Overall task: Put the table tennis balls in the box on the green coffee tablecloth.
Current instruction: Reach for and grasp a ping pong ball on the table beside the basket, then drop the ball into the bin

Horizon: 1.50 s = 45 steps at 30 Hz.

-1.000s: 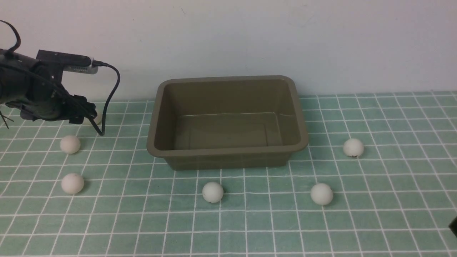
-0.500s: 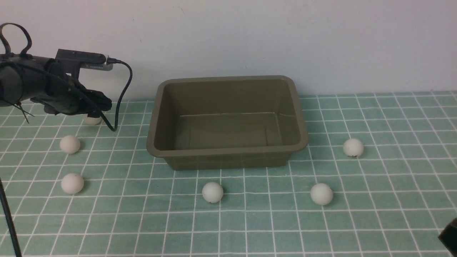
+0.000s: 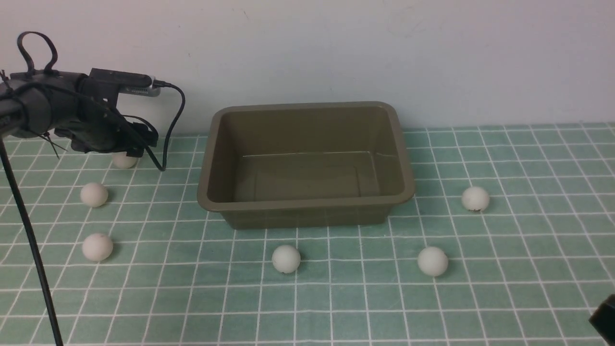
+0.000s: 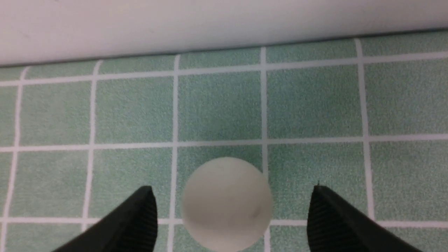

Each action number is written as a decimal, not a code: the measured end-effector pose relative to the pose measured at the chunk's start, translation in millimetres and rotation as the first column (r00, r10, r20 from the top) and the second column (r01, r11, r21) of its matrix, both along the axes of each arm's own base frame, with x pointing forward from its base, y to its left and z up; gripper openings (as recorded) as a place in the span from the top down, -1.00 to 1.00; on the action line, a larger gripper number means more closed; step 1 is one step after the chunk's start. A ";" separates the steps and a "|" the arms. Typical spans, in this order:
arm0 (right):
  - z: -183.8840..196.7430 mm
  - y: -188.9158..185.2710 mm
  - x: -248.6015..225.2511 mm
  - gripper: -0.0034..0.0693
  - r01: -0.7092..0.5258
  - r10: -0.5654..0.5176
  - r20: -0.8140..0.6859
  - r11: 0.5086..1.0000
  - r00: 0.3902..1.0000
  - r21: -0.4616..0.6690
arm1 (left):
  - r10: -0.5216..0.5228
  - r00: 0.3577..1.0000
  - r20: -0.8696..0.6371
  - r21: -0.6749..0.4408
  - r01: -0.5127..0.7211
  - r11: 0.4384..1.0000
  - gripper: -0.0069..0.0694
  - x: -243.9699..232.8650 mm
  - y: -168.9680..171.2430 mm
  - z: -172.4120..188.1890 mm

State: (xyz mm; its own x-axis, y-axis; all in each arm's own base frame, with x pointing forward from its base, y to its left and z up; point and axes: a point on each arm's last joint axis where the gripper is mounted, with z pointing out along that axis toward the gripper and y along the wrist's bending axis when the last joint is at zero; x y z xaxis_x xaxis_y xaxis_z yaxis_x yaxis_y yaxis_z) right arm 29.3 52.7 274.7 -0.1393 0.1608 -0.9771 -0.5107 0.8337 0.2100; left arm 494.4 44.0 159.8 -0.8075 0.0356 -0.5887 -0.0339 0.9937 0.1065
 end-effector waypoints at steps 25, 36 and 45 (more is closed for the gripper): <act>0.4 0.2 -0.1 0.95 -0.003 0.003 0.000 1.000 1.000 0.008 | -0.020 0.999 -0.048 0.010 0.020 1.000 -0.11 16.6 1.3 -16.4; -0.5 -1.9 1.1 0.95 0.024 -0.023 0.006 1.000 1.000 -0.020 | 0.021 0.956 -0.294 0.012 -0.018 1.000 -0.11 -12.7 2.0 33.8; -0.1 -4.0 2.3 0.95 0.050 -0.050 0.017 0.998 0.999 -0.028 | -0.140 0.951 -0.277 -0.116 0.112 0.987 -0.11 -43.8 -58.8 110.2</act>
State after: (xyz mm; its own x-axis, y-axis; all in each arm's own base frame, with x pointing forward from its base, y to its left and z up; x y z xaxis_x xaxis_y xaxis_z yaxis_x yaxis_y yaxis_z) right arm 31.7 48.7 274.7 -0.1158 0.1388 -0.9835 -0.4716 0.8638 0.1774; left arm 450.6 -14.8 270.0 -0.9341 0.1018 -0.3422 0.1099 0.9939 -0.0042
